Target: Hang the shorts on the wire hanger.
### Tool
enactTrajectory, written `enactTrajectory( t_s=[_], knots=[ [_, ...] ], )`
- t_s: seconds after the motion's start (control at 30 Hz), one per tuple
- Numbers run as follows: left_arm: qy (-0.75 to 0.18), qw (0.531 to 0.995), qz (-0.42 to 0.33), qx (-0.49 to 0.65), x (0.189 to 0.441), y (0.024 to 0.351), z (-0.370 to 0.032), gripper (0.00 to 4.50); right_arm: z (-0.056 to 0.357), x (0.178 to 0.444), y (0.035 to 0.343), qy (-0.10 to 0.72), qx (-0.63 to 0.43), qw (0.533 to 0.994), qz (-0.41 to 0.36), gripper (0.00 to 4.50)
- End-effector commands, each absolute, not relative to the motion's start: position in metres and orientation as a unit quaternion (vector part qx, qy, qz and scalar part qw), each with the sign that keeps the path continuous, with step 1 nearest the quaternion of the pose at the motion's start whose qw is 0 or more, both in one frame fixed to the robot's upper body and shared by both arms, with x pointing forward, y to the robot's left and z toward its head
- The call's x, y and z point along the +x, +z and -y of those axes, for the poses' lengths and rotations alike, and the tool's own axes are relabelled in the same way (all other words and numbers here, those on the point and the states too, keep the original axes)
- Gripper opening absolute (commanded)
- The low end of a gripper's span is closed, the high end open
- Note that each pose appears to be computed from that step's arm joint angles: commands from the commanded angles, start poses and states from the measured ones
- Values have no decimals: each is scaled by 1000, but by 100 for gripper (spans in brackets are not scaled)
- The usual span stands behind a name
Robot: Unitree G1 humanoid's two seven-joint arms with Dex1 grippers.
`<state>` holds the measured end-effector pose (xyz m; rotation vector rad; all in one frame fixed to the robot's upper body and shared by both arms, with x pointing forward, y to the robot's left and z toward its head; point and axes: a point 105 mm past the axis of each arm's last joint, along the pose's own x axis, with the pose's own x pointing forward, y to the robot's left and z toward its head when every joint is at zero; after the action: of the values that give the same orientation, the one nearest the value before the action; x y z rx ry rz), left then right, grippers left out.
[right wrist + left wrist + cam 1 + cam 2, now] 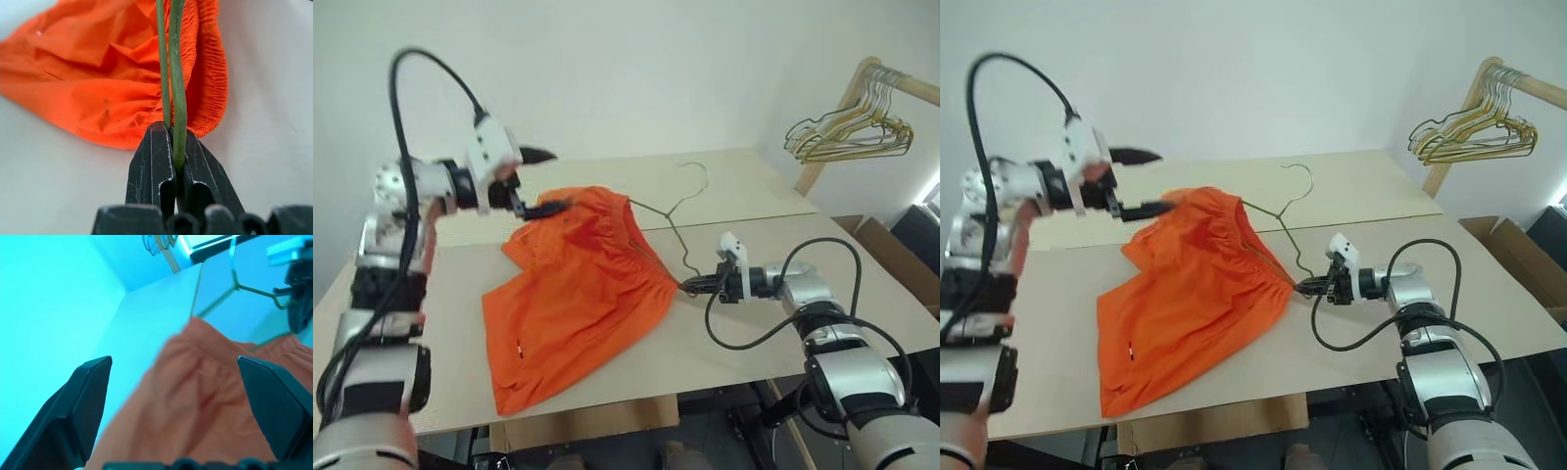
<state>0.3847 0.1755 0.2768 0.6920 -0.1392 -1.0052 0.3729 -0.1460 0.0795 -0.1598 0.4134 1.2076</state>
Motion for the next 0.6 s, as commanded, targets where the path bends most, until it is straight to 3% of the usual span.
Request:
enactTrajectory(
  t_s=[0.03,0.27,0.6],
  knots=[
    [-504,781,42,366,392,274,-175,446,134,381,102,572,-124,798,-142,0],
    [-590,717,-32,370,391,261,-165,446,124,386,111,569,-164,796,-126,0],
    [-578,682,-89,439,403,243,-150,446,119,382,107,569,-229,782,-115,0]
  ],
)
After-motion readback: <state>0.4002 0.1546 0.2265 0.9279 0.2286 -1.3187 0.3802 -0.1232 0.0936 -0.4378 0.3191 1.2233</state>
